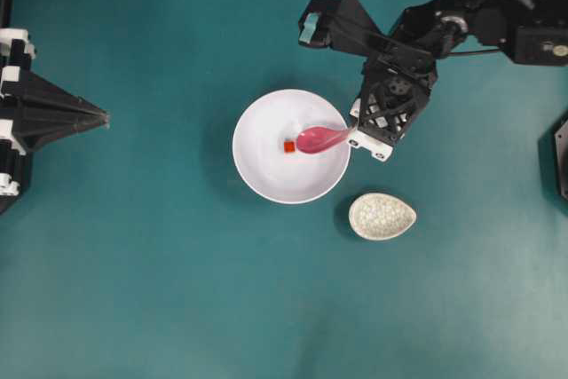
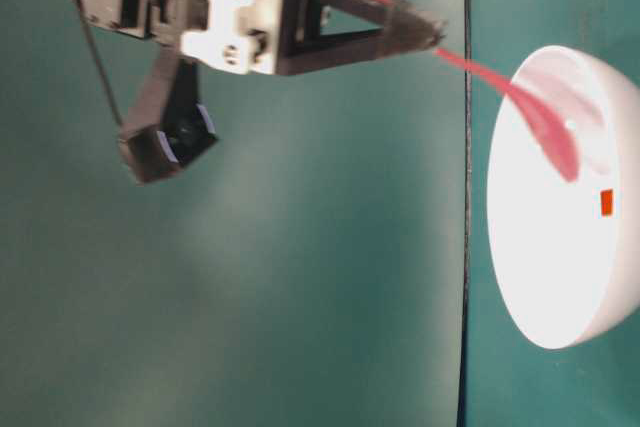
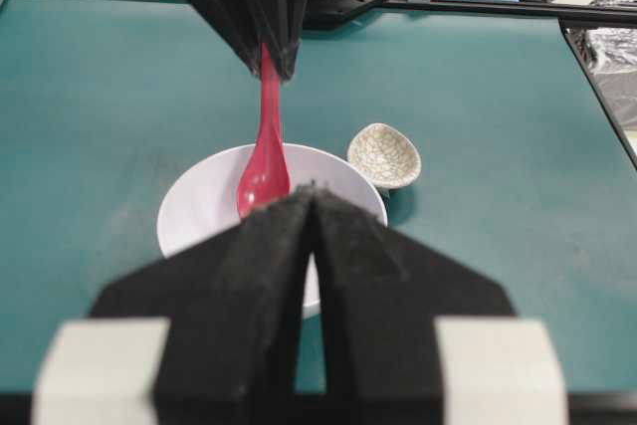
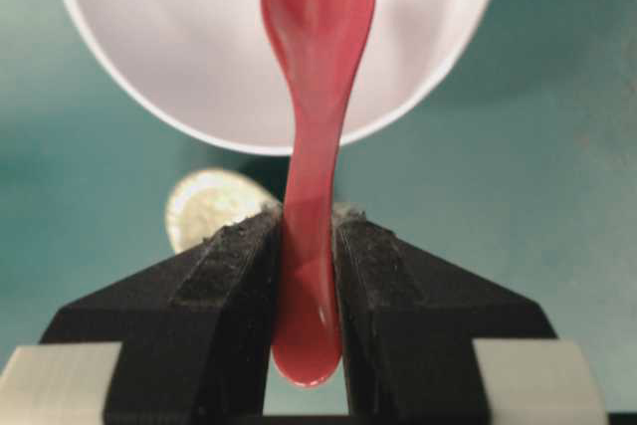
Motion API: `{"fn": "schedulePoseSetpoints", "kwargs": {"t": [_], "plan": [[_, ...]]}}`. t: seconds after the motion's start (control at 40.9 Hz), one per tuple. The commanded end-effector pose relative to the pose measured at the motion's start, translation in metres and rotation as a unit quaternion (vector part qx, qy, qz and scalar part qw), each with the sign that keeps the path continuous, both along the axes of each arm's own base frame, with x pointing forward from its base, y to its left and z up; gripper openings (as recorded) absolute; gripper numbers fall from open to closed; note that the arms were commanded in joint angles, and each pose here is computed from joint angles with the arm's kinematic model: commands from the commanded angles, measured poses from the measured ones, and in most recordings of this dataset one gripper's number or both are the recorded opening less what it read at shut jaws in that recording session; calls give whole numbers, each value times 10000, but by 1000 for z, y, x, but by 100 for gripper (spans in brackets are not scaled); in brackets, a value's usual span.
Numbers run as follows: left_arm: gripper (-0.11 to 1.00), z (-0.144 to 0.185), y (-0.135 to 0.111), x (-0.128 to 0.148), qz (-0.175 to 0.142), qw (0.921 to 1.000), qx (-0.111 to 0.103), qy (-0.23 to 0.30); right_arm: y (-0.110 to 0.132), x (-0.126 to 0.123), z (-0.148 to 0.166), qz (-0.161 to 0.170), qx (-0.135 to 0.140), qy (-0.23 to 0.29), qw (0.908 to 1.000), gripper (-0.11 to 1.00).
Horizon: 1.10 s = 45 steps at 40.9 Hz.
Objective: Grip the spoon and scoop the red block from the bowl with right arm.
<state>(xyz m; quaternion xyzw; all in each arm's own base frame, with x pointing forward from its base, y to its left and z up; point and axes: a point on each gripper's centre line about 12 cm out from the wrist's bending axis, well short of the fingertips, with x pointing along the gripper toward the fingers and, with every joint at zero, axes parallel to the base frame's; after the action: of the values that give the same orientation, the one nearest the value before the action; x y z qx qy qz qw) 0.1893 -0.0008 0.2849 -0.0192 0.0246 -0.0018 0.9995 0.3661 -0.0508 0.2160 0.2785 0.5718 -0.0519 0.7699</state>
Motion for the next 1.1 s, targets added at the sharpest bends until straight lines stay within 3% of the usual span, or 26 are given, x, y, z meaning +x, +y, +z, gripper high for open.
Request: {"fn": "schedulePoseSetpoints", "kwargs": {"t": [0.0,0.44,0.733,1.075], "plan": [[0,12,0,2,7,9999,7,-161,-2,5,9,6,-67,-131,9999,23],[0,11,0,2,4,9999,84,-146,2,25,-13,49,-149,-173,9997,23],[0,11,0,2,4,9999,99,-92,17,44,-16,252,-195,-302,9990,22],[0,9,0,2,5,10000,92,-31,37,48,-15,405,-159,-369,9984,22]]}}
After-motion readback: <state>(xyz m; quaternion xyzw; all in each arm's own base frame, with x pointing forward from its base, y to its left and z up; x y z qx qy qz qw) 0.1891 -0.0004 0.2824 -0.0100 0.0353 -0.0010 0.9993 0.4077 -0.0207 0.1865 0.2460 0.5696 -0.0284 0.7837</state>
